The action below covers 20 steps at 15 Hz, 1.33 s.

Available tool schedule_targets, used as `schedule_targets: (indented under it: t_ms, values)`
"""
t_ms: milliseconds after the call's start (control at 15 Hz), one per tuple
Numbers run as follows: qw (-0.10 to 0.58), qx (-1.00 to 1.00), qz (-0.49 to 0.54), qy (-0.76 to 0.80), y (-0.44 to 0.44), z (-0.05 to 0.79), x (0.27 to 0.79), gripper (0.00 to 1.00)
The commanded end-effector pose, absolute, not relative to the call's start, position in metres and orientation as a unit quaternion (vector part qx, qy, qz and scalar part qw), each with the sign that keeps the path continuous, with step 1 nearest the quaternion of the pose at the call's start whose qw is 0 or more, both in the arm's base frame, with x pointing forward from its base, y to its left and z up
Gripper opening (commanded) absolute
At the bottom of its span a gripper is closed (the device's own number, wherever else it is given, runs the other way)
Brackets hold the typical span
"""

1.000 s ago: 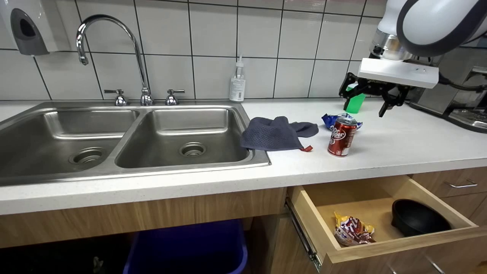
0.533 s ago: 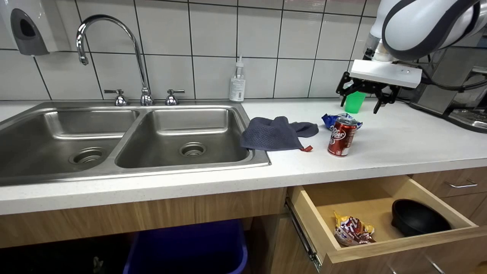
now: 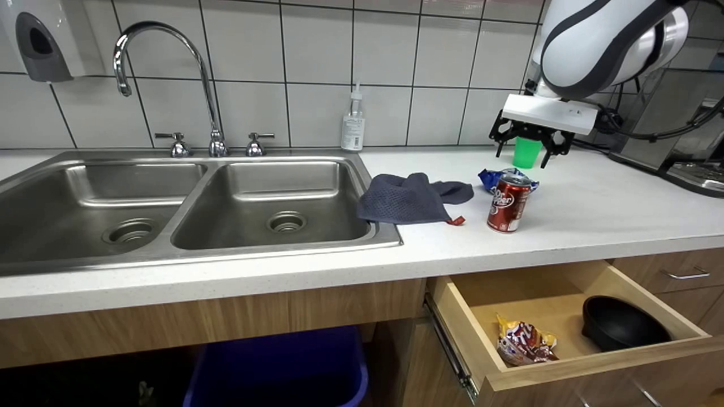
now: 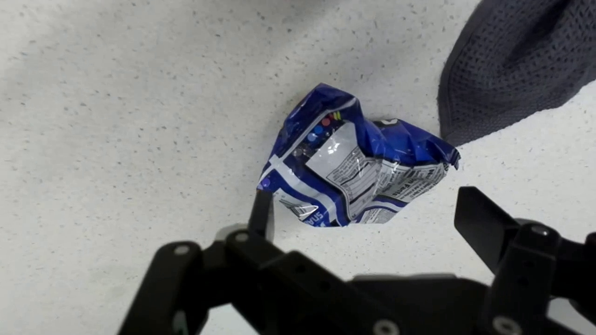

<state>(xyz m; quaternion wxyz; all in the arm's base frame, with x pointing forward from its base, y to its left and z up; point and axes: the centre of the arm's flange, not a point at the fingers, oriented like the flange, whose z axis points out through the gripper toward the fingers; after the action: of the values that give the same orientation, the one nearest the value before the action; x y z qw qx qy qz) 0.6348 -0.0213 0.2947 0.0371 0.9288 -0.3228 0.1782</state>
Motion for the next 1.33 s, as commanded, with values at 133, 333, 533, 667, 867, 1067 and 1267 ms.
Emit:
schedule_targets:
  t_ms: [133,333,533,667,867,1067,1267]
  values:
    - [0.036,0.916,0.174,-0.361,-0.016,0.29,0.666,1.0]
    - [0.034,0.908,0.169,-0.382,-0.018,0.283,0.675,1.0]
    - [0.033,0.903,0.162,-0.397,-0.021,0.278,0.682,1.0]
    - [0.032,0.9,0.16,-0.404,-0.023,0.276,0.687,1.0]
    - [0.033,0.897,0.16,-0.411,-0.024,0.274,0.692,1.0]
    - [0.033,0.896,0.158,-0.414,-0.025,0.273,0.695,0.75]
    - [0.034,0.896,0.159,-0.414,-0.025,0.273,0.698,0.58]
